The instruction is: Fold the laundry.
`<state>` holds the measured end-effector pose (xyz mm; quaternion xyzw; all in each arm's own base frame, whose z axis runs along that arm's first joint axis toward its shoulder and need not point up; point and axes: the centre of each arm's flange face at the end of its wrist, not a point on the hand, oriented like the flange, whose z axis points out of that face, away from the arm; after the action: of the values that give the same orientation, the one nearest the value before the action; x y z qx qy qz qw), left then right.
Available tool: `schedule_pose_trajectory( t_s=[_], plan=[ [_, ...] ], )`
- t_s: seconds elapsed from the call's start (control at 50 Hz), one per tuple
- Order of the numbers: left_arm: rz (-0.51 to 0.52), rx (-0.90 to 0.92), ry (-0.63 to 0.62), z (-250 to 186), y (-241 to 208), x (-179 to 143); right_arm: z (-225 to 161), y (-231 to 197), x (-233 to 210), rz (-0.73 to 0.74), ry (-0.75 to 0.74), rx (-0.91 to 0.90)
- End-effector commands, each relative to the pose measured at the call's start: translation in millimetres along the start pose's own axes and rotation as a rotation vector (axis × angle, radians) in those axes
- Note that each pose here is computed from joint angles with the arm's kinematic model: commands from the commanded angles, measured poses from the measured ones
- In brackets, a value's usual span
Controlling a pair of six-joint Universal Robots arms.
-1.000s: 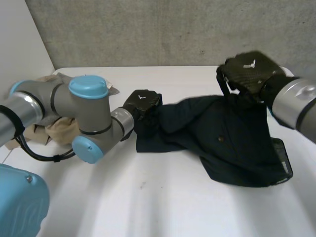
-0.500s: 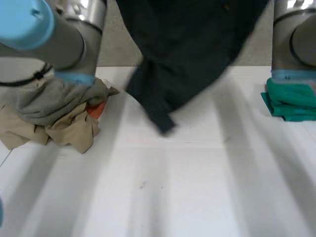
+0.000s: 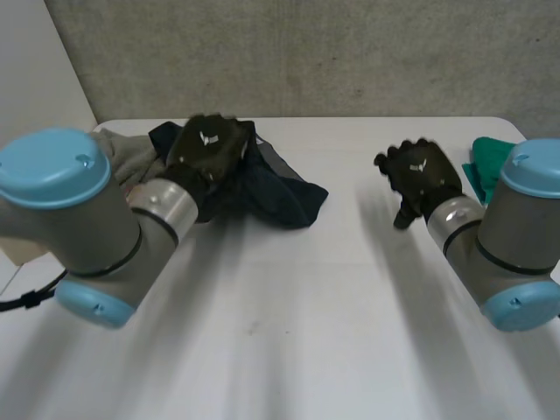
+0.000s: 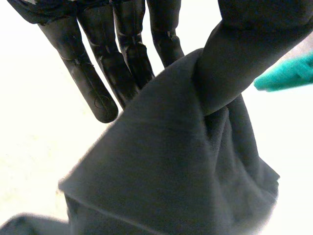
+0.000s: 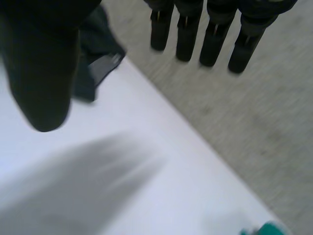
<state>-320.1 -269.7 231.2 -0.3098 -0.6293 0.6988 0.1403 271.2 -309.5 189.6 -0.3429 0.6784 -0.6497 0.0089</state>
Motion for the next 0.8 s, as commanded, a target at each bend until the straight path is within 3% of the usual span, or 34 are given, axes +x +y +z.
schedule_pose_trajectory(
  t_s=[0.02, 0.18, 0.34, 0.54, 0.6, 0.66, 0.7, 0.8],
  plan=[
    [0.08, -0.002, 0.027, -16, -17, 8, -3, 11, -9, 0.218, -0.027, -0.068],
    [0.08, 0.065, 0.039, -25, -49, 15, 1, 13, -23, 0.555, -0.047, -0.076],
    [0.058, 0.109, 0.086, -40, -76, 31, 32, 21, -75, 0.527, -0.141, -0.064],
    [0.0, 0.157, 0.072, -57, -102, 23, 61, 36, -74, 0.472, -0.059, -0.049],
    [0.003, 0.153, 0.057, -57, -102, 18, 53, 6, -44, 0.415, 0.007, 0.036],
    [0.005, 0.123, 0.031, -56, -98, 7, 25, -54, 10, 0.277, 0.092, 0.177],
    [0.007, 0.073, -0.001, -55, -91, -7, -4, -81, 47, 0.1, 0.125, 0.206],
    [-0.007, -0.031, -0.026, -59, -81, -25, -36, -82, 57, -0.19, 0.022, 0.073]
  ],
)
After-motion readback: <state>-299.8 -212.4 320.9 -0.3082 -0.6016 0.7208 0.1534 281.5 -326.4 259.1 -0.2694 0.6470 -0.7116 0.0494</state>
